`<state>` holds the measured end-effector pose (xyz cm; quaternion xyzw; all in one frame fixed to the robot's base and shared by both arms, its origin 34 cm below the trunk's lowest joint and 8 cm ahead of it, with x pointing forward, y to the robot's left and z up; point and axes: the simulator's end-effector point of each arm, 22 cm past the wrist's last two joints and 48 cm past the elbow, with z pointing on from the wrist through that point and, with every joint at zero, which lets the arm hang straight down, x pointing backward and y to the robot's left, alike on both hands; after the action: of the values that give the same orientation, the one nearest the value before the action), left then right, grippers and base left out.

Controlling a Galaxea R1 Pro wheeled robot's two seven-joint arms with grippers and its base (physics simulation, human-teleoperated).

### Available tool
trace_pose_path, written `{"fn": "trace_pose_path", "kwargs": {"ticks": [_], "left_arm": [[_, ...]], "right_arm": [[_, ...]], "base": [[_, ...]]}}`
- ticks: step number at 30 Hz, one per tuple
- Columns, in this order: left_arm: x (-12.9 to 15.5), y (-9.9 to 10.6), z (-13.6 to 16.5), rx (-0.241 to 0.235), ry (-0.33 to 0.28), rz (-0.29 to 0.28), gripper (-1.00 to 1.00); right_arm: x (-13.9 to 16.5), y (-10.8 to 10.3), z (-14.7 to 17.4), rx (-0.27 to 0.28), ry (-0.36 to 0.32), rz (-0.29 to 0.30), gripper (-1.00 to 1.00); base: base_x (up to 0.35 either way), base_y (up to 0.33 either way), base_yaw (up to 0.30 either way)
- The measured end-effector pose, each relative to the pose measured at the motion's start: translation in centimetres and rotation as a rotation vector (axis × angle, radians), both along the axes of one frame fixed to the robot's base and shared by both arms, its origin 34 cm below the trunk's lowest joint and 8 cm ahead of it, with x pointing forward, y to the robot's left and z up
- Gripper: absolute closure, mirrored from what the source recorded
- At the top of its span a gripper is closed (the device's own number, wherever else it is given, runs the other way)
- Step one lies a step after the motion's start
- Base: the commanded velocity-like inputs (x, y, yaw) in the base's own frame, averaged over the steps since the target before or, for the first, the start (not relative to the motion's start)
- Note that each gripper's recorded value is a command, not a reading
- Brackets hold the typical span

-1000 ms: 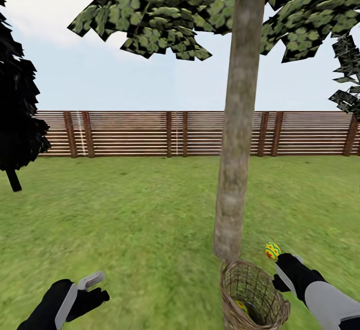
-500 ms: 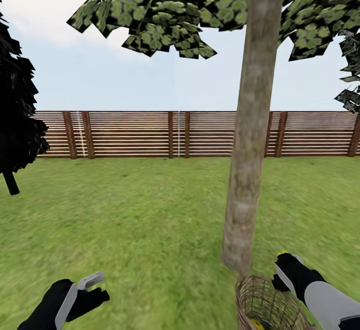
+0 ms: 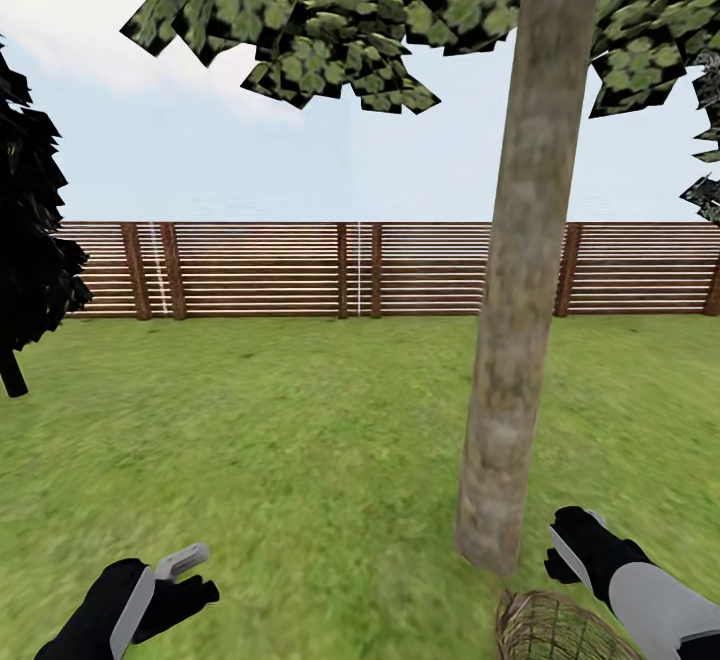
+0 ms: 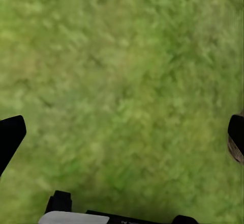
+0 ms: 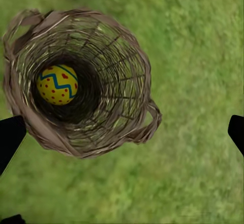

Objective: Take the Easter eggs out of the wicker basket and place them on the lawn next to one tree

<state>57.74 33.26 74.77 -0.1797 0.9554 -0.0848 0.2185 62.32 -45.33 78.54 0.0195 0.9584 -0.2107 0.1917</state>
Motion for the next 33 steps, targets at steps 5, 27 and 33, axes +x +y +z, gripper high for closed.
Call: {"fn": "trace_pose_path", "kwargs": {"ticks": [5, 27, 33], "left_arm": [[0.0, 0.0, 0.0, 0.0, 0.0, 0.0, -1.0], [0.09, -0.13, 0.09, -0.001, -0.003, -0.001, -1.0], [0.13, -0.12, 0.23, -0.001, -0.006, -0.001, -1.0]], "right_arm": [[-0.01, -0.02, 0.0, 0.0, 0.0, 0.0, -1.0], [0.01, -0.12, 0.12, 0.0, -0.002, -0.002, -1.0], [0.04, -0.14, 0.28, 0.0, -0.005, -0.002, -1.0]], "base": [[0.343, 0.091, 0.0], [0.119, 0.037, -0.102], [0.0, 0.0, -0.288]]}}
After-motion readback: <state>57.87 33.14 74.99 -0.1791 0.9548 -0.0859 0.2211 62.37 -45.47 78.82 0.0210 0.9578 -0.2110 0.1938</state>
